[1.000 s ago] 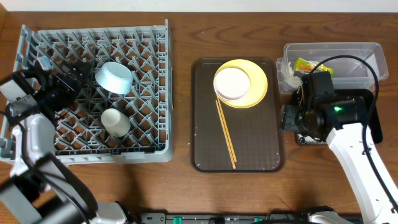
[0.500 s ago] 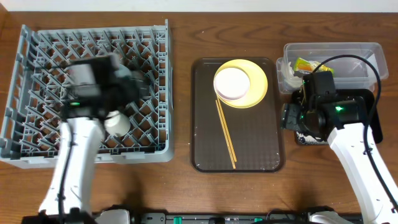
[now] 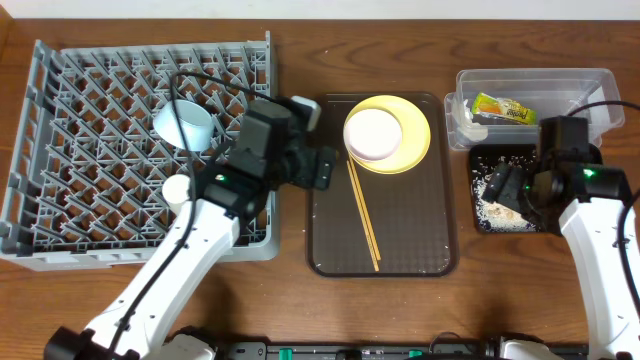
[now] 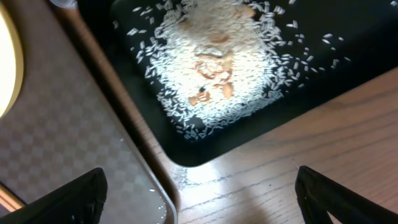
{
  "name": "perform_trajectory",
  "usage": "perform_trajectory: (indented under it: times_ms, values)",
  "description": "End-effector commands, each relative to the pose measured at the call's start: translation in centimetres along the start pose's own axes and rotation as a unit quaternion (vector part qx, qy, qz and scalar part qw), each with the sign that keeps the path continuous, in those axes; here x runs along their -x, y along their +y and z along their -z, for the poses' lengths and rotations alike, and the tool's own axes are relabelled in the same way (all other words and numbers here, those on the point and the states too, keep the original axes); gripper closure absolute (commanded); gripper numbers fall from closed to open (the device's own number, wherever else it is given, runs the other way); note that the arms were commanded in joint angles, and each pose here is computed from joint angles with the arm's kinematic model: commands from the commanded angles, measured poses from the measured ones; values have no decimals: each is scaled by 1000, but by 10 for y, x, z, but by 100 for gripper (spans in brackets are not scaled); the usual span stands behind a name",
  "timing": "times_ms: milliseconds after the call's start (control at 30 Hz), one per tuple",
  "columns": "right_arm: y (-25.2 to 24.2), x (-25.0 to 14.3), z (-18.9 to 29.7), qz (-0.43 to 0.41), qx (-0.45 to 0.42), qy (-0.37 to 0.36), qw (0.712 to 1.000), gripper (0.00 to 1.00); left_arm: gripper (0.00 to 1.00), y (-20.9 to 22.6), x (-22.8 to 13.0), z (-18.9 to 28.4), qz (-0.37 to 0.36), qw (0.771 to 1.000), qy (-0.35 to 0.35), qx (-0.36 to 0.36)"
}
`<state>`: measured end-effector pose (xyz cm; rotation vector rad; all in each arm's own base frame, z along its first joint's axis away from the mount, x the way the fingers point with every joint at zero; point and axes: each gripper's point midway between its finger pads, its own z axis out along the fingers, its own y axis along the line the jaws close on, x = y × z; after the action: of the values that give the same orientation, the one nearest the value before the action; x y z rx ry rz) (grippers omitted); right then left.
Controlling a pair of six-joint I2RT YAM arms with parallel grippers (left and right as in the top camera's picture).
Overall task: Sort waste into correct bins and load items into the dishwasher rack
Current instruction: 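Move left gripper to the pink bowl on the yellow plate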
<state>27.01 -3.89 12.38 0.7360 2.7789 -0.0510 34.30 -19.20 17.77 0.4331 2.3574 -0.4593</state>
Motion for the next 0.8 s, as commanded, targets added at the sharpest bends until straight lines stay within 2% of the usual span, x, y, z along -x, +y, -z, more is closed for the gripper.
perform_trajectory:
  times_ms: [0, 167, 367, 533, 767]
  values:
    - [-3, 3, 5, -6, 8, -6, 1000, 5, 5, -1, 27, -4, -29, 998, -19, 47]
    - [-4, 0, 5, -5, 6, 2, 1000, 5, 5, -31, 57, -26, -61, 997, -26, 30]
    - [-7, -5, 5, -1, -1, 11, 1000, 7, 6, -58, 72, -72, -85, 996, -28, 10]
    - [-12, -10, 5, -9, -12, 20, 1000, 7, 12, -78, 56, -113, -105, 994, -20, -6]
    - [-13, -12, 5, -8, -14, 26, 1000, 7, 12, -94, 13, -158, -123, 992, 29, -15]
